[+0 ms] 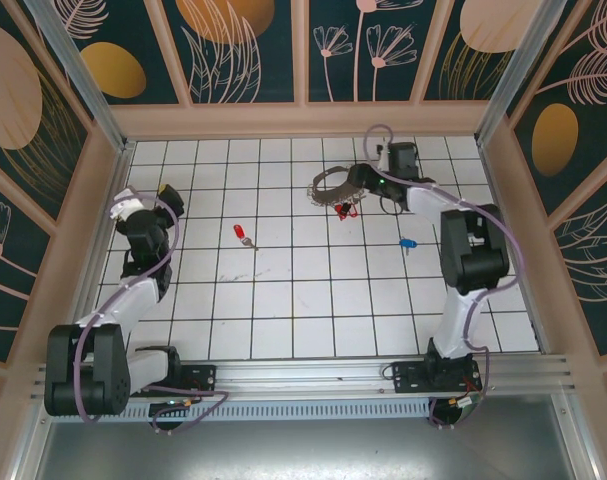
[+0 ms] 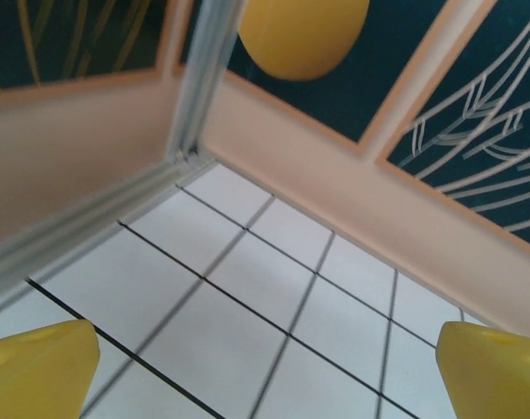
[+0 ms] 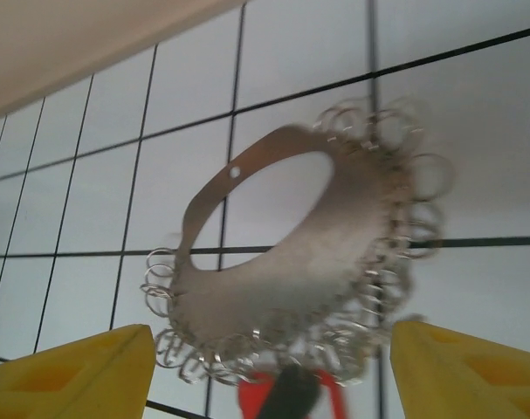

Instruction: Put the keys on the keyring

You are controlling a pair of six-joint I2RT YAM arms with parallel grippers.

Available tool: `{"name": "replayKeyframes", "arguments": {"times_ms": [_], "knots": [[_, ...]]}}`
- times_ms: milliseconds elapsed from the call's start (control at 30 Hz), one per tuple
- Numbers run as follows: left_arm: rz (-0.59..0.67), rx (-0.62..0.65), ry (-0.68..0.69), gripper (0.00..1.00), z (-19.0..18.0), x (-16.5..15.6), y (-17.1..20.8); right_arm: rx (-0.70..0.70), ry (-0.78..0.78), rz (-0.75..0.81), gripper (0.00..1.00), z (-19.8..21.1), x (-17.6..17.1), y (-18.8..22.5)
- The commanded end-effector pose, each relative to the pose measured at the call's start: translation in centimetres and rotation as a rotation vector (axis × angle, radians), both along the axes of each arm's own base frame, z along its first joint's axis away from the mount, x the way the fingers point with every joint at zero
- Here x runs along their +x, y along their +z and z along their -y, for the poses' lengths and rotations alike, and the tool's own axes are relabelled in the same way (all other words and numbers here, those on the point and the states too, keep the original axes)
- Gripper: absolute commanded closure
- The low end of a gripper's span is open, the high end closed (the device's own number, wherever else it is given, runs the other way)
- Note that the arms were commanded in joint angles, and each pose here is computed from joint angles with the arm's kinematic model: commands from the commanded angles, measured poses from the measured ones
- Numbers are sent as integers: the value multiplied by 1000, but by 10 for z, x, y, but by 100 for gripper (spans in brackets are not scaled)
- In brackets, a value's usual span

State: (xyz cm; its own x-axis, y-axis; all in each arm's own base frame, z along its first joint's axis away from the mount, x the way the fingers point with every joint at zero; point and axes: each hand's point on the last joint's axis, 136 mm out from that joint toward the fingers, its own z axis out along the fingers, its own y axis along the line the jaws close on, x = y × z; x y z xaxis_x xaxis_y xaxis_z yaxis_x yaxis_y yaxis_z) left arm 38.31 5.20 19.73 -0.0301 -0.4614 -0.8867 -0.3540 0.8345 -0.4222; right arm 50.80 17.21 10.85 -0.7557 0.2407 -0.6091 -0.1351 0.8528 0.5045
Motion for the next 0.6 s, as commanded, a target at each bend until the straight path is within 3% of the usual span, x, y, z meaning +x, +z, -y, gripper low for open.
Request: {"name": "replayKeyframes", "arguments": {"times_ms": [0, 133, 567], "knots": [[-85, -136, -94, 1, 21, 9, -19, 46, 24, -68, 29, -28, 8, -2], [-58, -208, -209, 1, 43, 17, -14, 49, 25, -142, 39, -48, 27, -22], [-63, -293, -434, 1, 83, 14, -11, -5, 106, -265, 39, -83, 47, -75]]}}
